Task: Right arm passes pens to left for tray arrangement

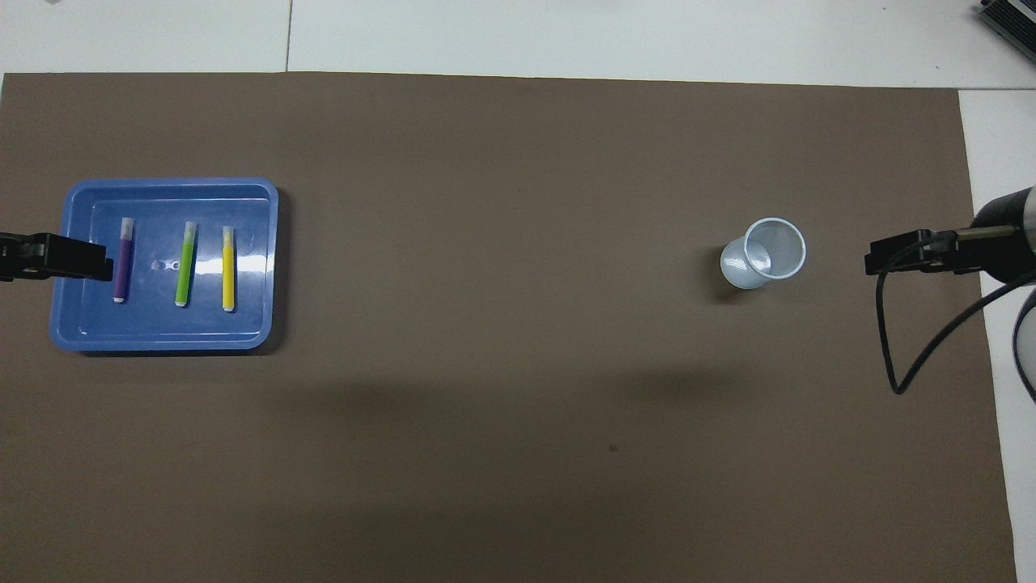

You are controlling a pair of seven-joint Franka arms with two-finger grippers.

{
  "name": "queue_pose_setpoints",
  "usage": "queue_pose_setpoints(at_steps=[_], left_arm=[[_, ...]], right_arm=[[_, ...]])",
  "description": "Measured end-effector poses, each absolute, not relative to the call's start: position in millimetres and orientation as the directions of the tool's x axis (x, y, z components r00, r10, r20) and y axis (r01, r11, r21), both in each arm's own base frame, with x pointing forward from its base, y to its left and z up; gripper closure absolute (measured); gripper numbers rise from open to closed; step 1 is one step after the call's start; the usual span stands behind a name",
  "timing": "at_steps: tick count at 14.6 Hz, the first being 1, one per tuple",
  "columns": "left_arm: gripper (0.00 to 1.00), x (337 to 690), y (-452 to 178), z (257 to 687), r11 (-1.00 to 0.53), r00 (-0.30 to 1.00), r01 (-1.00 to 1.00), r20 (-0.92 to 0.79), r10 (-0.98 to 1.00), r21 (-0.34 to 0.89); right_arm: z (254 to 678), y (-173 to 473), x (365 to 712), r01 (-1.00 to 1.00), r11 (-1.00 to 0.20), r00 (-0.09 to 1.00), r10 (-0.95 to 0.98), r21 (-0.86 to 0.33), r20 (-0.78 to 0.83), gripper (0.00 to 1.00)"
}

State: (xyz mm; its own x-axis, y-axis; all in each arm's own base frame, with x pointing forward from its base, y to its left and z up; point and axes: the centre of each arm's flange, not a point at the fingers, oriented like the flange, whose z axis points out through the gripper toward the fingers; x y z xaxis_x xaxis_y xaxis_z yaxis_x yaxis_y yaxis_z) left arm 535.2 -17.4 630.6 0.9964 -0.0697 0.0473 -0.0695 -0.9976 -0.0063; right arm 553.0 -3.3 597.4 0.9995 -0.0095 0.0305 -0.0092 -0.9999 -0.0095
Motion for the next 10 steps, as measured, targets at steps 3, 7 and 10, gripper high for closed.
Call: queue_pose_setpoints(at_steps=[3,7,10], left_arm=[[0.0,535.0,-19.6,630.5,-0.997,0.996,-0.078,0.046,-0.078,-0.006],[0.0,534.9,-20.6,630.5,-0.997,0.996,-0.08,0.046,-0.08,-0.006],[0.0,534.9,-20.6,630.4,-0.997,0.996,-0.081,0.046,-0.081,-0.006]], right_arm=[[597.4,-3.3,553.0,-0.009,-1.0,0.999,-0.01,-0.01,0.03,0.0],[597.4,-3.3,553.0,-0.009,-1.0,0.999,-0.009,-0.01,0.03,0.0],[597.4,-3.3,553.0,-0.009,-1.0,0.999,-0.01,-0.01,0.03,0.0]])
